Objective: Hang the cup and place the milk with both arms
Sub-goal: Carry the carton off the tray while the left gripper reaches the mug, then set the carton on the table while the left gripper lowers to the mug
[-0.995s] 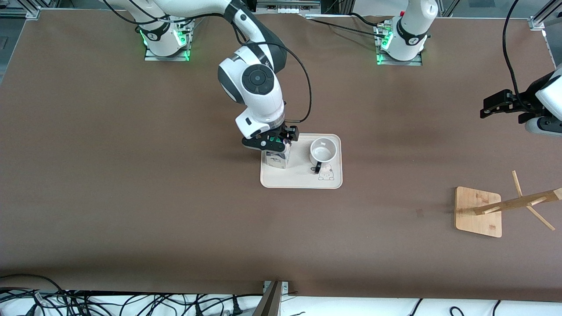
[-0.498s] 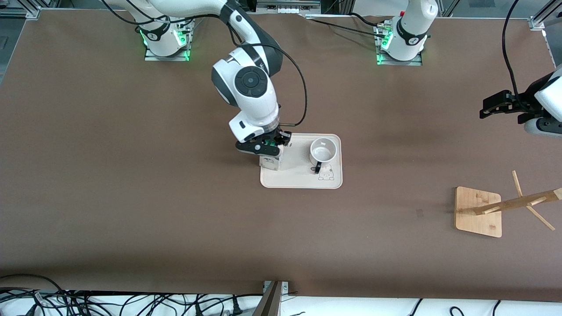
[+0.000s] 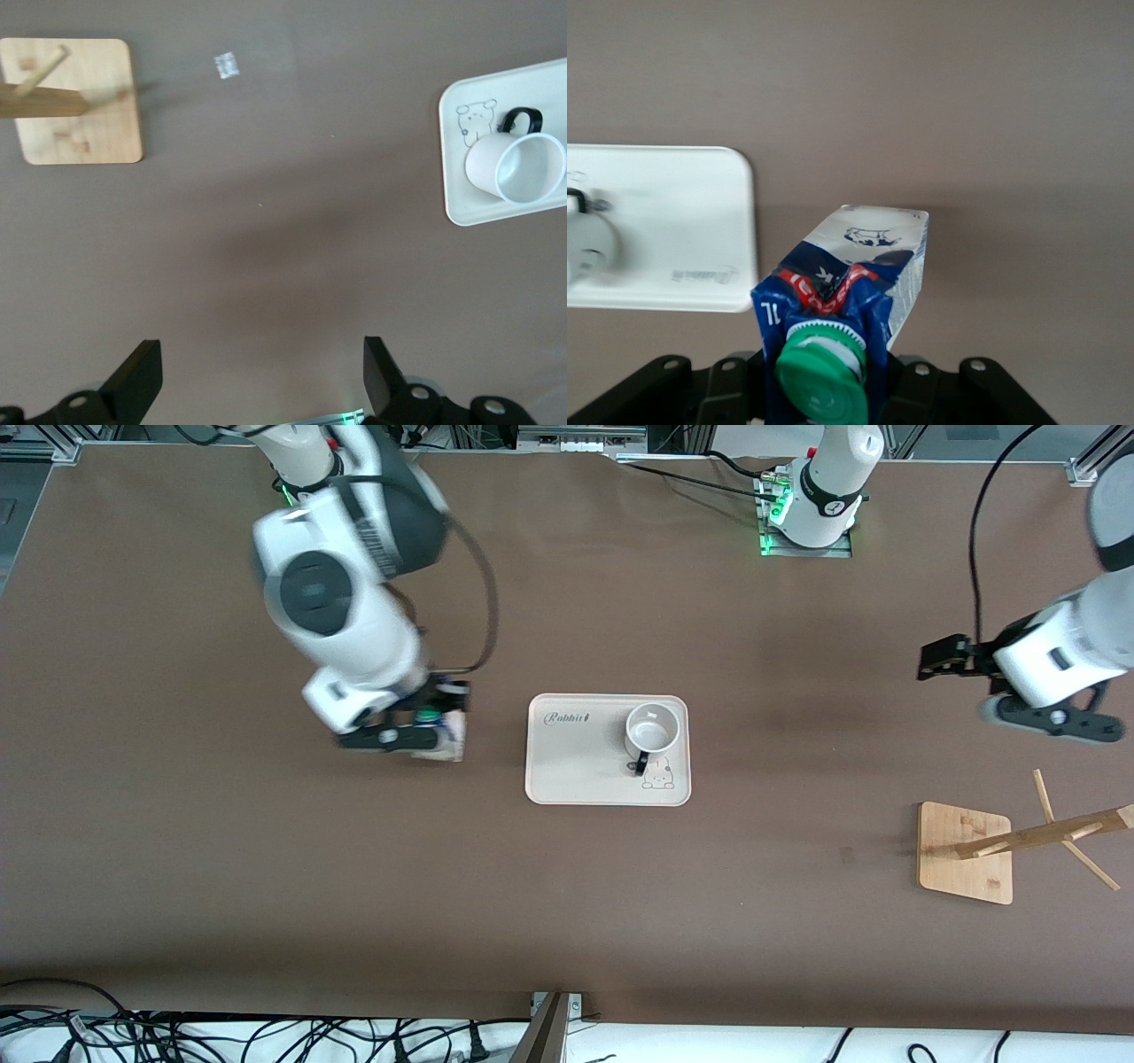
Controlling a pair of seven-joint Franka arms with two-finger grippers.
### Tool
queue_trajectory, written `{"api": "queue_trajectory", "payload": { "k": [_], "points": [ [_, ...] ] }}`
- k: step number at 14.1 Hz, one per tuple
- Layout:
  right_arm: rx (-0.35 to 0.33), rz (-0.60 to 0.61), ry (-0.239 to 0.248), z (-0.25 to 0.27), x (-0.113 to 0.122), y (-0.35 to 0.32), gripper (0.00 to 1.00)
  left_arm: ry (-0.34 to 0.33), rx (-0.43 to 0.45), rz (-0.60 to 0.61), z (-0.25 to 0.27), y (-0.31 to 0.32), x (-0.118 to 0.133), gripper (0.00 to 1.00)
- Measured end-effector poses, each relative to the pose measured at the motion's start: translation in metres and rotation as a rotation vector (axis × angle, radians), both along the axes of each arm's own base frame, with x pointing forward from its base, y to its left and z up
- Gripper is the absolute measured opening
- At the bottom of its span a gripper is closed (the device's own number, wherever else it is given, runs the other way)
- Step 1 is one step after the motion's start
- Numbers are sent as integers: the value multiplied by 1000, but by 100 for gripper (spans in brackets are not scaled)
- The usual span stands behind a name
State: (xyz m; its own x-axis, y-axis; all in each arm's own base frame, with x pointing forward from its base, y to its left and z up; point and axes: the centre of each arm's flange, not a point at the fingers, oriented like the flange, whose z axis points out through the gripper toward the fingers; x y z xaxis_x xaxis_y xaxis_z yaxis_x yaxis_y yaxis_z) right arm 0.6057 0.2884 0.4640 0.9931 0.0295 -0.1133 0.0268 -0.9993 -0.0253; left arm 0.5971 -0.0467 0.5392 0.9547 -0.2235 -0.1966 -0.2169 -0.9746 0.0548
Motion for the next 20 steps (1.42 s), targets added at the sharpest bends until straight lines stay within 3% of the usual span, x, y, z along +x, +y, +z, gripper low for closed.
{"api": "queue_trajectory", "payload": {
  "k": [5, 7, 9, 13, 16, 20],
  "points": [
    [40, 86, 84, -47, 16, -144, 28, 89, 25, -168, -56, -132, -9, 100],
    [44, 96, 82, -75, 11, -179, 29, 113, 56, -212, -84, -197, -22, 100],
    [53, 100, 81, -101, 3, -200, 31, 93, 61, -214, -104, -241, -26, 100],
    [61, 100, 68, -133, -10, -216, 34, 74, -50, -159, -150, -262, -6, 100],
    [58, 98, 57, -141, -14, -218, 59, 59, -93, -165, -200, -292, -2, 100],
    [61, 99, 42, -137, -13, -217, 99, 14, -94, -202, -249, -358, -26, 100]
  ]
}}
